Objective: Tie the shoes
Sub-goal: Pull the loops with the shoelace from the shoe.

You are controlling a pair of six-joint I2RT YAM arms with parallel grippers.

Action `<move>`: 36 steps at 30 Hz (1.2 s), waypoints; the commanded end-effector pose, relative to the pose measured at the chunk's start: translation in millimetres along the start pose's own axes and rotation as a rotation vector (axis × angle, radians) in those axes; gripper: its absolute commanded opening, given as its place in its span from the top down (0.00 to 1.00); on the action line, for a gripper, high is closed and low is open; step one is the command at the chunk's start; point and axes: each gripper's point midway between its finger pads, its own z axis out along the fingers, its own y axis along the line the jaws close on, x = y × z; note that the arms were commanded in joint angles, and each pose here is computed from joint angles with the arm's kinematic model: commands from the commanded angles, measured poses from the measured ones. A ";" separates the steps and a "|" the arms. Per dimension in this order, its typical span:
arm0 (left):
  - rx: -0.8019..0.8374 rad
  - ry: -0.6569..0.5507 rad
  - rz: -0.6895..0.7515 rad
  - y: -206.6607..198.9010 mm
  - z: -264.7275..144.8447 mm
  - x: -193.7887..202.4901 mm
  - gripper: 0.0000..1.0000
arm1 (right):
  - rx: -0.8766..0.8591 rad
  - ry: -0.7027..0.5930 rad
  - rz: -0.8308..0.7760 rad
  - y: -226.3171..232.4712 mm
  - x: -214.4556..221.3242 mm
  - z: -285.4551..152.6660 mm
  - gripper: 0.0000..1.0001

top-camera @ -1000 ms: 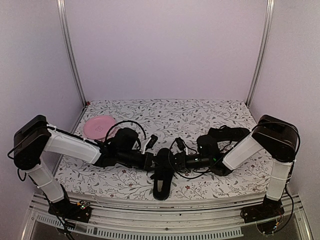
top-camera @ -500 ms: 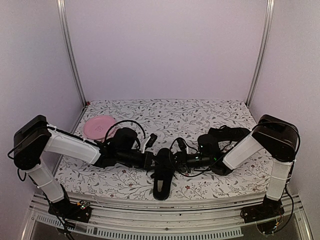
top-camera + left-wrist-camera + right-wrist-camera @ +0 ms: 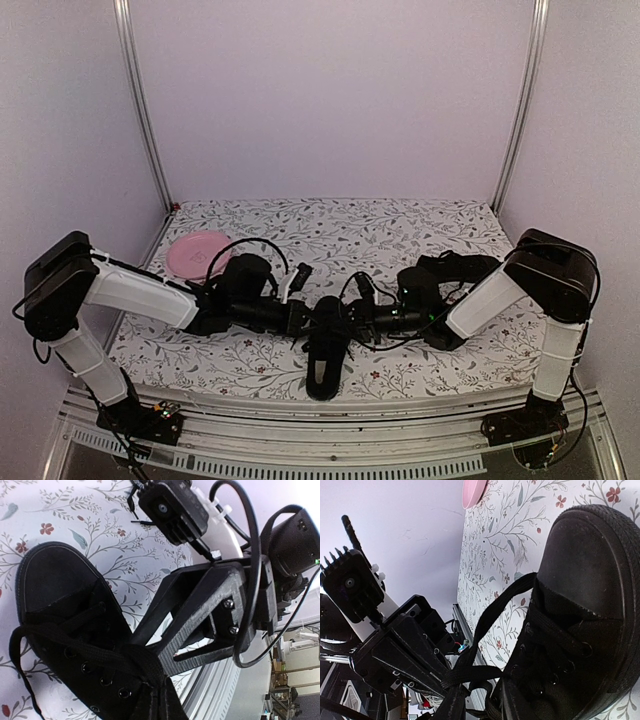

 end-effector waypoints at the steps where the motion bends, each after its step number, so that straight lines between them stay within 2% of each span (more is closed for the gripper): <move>1: -0.011 0.015 -0.012 3.8 -3.5 8.0 1.00 | -0.083 -0.034 -0.030 21.3 -9.7 -0.6 0.73; 9: -0.002 0.018 -0.008 4.7 -4.0 9.9 1.00 | -0.089 -0.034 -0.016 25.6 -9.6 -2.0 0.73; 15: 0.034 -0.022 -0.027 5.1 -14.1 4.1 1.00 | 0.004 -0.081 -0.060 17.8 -14.4 -10.2 0.78; 21: -0.007 -0.040 -0.031 12.3 -23.5 -2.4 0.81 | 0.124 -0.089 -0.184 12.3 -14.0 -24.2 0.67; 26: -0.084 -0.058 -0.024 19.9 -32.0 -10.4 0.59 | 0.237 -0.091 -0.291 7.6 -11.2 -34.4 0.65; 32: -0.186 -0.002 -0.020 28.1 -28.8 -7.0 0.53 | 0.282 -0.087 -0.331 6.1 -3.4 -36.5 0.61; 36: -0.250 0.051 0.009 25.8 -23.6 -2.6 0.52 | 0.307 -0.098 -0.341 4.5 0.3 -33.6 0.54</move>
